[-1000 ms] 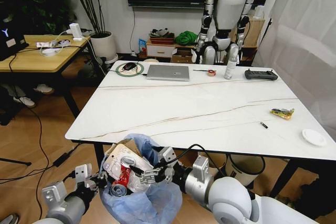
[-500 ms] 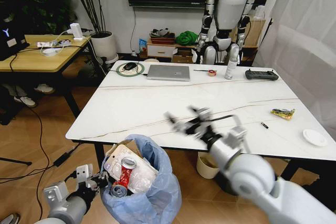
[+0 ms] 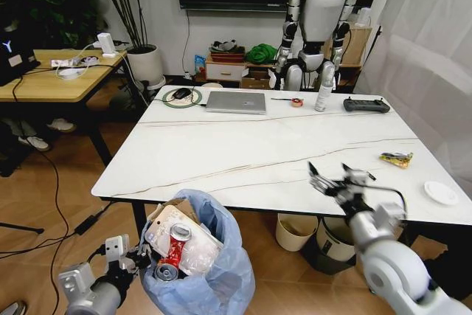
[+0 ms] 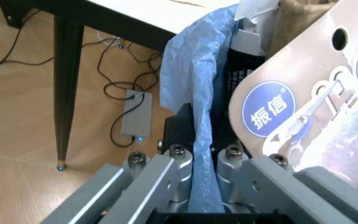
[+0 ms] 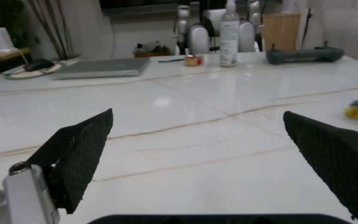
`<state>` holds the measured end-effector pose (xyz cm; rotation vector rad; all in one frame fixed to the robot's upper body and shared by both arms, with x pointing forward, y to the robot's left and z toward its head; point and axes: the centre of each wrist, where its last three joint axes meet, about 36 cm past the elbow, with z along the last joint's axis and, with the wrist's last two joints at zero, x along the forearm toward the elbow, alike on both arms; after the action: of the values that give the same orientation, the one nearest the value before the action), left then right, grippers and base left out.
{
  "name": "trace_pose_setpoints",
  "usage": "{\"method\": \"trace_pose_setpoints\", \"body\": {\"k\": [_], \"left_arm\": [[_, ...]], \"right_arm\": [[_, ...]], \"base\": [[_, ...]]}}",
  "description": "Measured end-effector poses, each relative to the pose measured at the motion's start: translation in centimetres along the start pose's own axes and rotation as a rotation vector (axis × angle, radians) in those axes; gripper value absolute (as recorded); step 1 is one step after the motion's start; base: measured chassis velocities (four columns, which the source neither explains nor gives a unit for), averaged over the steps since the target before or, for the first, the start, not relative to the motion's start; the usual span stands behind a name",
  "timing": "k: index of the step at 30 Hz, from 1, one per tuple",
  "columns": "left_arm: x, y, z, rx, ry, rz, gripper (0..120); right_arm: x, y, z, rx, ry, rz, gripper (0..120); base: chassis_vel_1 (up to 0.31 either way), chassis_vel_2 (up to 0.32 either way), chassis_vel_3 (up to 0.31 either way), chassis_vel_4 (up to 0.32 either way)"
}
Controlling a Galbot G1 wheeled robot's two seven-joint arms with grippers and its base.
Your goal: Pick up the trash bin and place the trash from the table into it.
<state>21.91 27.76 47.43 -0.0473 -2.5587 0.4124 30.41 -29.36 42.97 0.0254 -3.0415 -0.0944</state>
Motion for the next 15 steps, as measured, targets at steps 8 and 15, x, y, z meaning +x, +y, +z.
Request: {"method": "trace_pose_setpoints", "body": {"k": [8, 15], "left_arm": [[0.3, 0.0, 1.4, -0.012, 0.022, 0.000, 0], [0.2, -0.1, 1.3, -0.002, 0.018, 0.007, 0]], "right_arm": [[3.5, -0.3, 4.3, -0.060, -0.025, 0.086, 100], [4.2, 0.3, 6.7, -0.102, -0.051, 0.103, 100]], "base": [[0.000, 0.000, 0.000, 0.000], [0.000, 0.000, 0.000, 0.000]]}}
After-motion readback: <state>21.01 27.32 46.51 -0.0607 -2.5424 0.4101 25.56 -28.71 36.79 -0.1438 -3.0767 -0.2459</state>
